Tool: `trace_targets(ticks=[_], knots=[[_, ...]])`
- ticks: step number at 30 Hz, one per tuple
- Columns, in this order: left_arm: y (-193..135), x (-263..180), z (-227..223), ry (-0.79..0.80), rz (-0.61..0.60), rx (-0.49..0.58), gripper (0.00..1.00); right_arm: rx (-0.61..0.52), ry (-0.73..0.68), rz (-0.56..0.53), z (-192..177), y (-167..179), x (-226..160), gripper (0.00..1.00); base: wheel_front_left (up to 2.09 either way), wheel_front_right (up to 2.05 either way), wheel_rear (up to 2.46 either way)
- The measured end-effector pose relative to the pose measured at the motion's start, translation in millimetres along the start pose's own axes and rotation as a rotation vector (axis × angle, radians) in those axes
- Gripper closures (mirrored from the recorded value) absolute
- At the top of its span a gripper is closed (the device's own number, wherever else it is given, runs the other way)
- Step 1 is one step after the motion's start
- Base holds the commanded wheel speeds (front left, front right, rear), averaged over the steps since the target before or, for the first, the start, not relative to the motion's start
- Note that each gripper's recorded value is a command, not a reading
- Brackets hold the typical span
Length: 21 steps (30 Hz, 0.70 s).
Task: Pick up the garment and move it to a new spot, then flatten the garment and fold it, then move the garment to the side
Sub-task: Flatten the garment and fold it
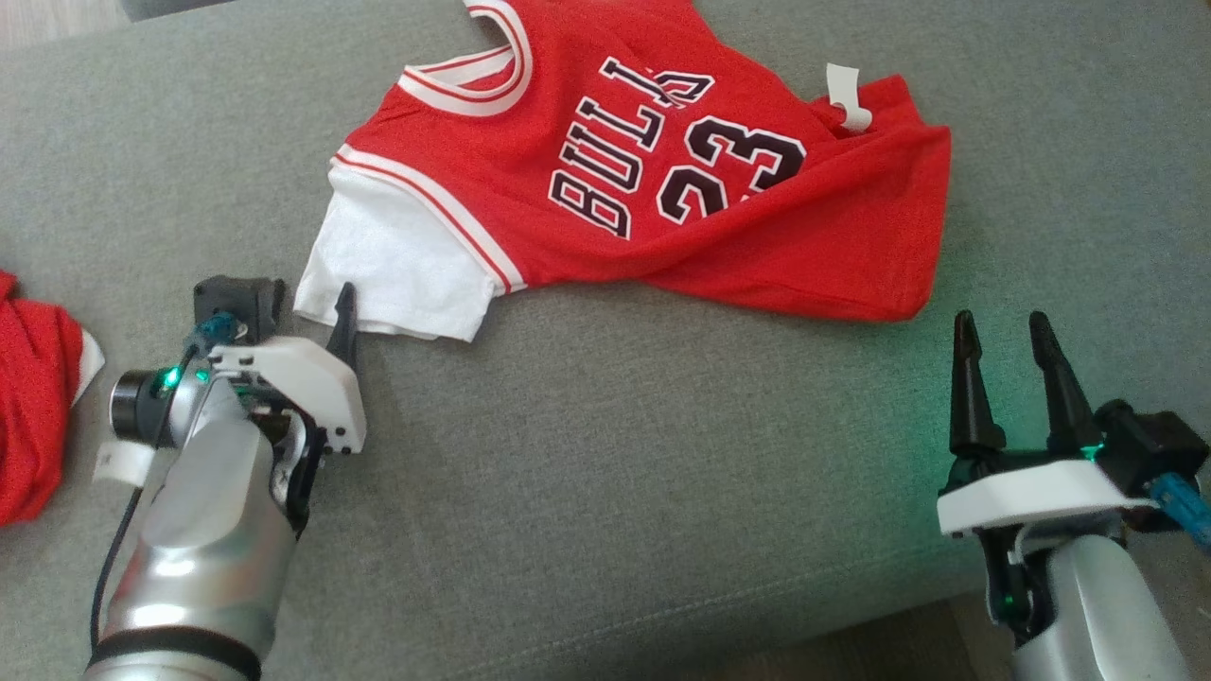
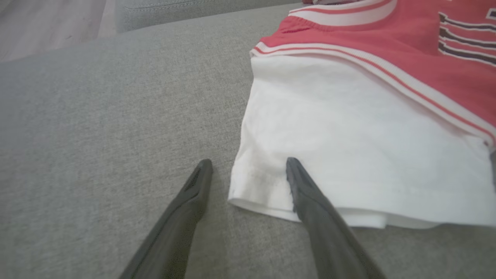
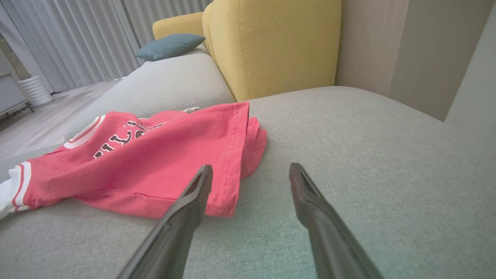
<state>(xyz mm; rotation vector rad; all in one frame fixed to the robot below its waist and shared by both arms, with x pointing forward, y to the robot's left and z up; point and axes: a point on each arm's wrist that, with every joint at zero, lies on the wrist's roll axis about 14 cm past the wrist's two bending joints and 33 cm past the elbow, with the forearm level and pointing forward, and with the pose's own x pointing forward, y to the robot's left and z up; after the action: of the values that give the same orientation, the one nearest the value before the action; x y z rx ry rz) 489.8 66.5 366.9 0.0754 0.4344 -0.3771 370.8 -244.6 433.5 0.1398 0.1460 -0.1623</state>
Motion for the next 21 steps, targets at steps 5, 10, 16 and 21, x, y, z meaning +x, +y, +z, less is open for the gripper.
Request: trace_targets(ticks=[5,10,16,21], knots=[[-7.5,1.9,-2.4,0.038,-0.034,0.012,1.00,0.001,-0.016,-0.004,4.8,-1.3,2.3,0.00,0.00,0.00,0.00],[-15.0,-1.3,-0.1,0.025,-0.051,-0.006,1.00,0.005,-0.015,-0.004,4.1,-1.3,2.5,0.00,0.00,0.00,0.00],[-11.7,-12.8,9.9,-0.054,-0.026,-0.058,1.00,0.010,-0.014,0.009,3.9,3.6,5.1,0.00,0.00,0.00,0.00],[-6.7,-22.1,39.8,-0.180,0.004,-0.119,1.00,-0.006,-0.001,0.023,0.8,8.3,12.8,0.00,0.00,0.00,0.00]])
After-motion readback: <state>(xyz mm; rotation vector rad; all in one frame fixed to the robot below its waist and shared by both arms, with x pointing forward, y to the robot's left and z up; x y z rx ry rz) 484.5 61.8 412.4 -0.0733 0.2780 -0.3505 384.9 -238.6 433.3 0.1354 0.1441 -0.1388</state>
